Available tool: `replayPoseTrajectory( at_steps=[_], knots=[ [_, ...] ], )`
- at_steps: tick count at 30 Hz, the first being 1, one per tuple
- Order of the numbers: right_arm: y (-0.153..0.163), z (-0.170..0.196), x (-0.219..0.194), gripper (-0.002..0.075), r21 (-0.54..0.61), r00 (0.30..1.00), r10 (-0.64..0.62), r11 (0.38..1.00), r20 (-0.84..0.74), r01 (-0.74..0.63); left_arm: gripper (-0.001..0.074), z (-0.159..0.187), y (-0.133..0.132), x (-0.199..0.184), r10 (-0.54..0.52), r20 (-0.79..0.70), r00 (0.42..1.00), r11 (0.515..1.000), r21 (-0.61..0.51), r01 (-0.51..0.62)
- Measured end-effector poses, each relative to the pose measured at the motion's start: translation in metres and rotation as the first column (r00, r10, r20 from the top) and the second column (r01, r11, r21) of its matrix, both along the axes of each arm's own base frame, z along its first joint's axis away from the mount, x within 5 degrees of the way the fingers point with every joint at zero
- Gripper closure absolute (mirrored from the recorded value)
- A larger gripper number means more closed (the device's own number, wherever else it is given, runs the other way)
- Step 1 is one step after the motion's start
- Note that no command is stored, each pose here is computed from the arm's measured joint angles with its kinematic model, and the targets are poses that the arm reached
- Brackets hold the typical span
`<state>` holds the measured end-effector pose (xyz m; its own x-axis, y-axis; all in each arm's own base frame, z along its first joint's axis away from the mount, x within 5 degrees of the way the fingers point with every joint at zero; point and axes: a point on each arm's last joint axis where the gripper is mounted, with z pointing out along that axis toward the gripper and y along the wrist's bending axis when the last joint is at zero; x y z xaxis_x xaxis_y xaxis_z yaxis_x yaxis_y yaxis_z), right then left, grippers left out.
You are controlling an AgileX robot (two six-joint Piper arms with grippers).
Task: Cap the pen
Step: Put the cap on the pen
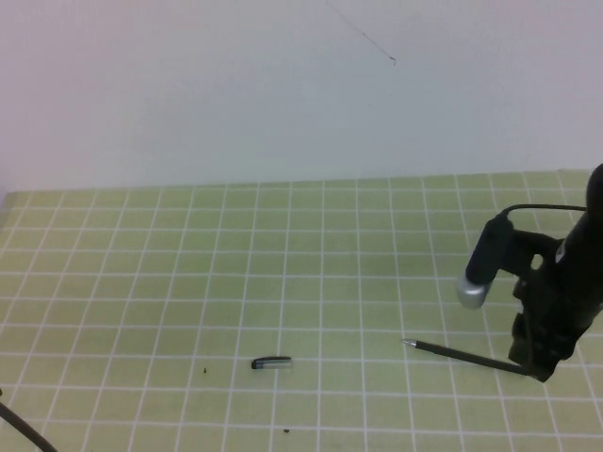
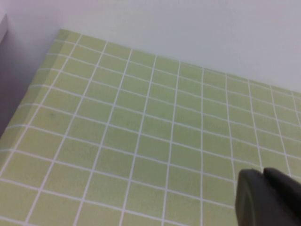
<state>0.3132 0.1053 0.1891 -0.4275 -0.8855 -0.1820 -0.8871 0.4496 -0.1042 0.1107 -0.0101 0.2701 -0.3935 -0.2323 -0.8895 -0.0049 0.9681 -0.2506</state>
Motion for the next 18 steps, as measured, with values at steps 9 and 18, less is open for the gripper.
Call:
replayPoseTrajectory(
  at_steps=[9,18],
  knots=[
    [0.008,-0.033,0.012,0.0348,-0.030,0.999,0.043,0.999,0.011,-0.042,0.0735,-0.002,0.000,-0.001,-0.007,-0.022,1.000,1.000,0.011,0.007],
    [0.007,-0.046,0.015,0.0444,-0.059,0.998,0.061,0.996,-0.008,-0.061,0.0735,-0.002,0.000,-0.001,-0.007,-0.018,1.000,1.000,0.011,0.007]
  ],
)
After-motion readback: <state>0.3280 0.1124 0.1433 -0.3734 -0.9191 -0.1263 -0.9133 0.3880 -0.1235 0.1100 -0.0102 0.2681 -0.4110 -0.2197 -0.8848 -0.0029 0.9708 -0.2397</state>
